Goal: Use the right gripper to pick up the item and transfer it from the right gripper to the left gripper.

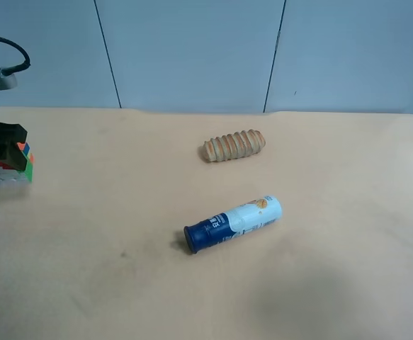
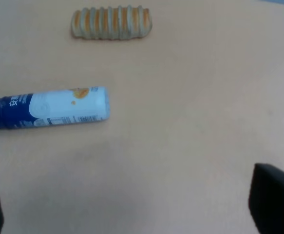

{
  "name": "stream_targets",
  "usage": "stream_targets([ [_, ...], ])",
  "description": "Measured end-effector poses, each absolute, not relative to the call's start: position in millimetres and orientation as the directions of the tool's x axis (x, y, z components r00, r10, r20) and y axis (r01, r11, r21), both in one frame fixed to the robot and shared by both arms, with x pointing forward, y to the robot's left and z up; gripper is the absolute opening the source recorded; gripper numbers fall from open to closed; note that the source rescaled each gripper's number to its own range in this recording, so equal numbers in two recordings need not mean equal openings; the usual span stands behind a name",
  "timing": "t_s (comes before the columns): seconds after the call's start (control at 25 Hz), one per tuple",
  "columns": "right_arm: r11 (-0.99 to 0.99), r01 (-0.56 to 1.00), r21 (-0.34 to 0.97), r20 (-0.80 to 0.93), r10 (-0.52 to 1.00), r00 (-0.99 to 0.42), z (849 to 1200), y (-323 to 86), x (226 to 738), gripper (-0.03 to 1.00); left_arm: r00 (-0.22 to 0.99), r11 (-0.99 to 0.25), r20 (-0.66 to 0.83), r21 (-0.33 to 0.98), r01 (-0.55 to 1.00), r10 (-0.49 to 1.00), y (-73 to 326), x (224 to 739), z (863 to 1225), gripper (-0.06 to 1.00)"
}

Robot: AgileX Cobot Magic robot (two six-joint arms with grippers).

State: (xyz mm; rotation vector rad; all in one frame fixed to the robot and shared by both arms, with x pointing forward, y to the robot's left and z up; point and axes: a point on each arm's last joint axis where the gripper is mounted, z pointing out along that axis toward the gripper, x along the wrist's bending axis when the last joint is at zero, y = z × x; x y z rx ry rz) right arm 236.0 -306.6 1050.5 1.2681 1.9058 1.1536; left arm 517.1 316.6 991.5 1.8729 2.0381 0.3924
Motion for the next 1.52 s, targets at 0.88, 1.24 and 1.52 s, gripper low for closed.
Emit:
stream_targets([
  [0.88,0.178,0.43,0.885,0.003,0.922,-0.388,1051,-307,236,1.0,-0.098,0.112,-0.066,0.271,0.956,0.993,318,537,932,0.94],
  [1.24,0.178,0.43,0.885,0.003,0.922,-0.388,1051,-307,236,1.0,-0.062,0.091,-0.089,0.367,0.926,0.994,314,517,1046,0.99],
  [1.52,0.178,0.43,0.885,0.003,0.922,-0.388,1051,-307,236,1.0,-0.033,0.084,-0.116,0.466,0.881,0.993,306,448,1116,0.99],
])
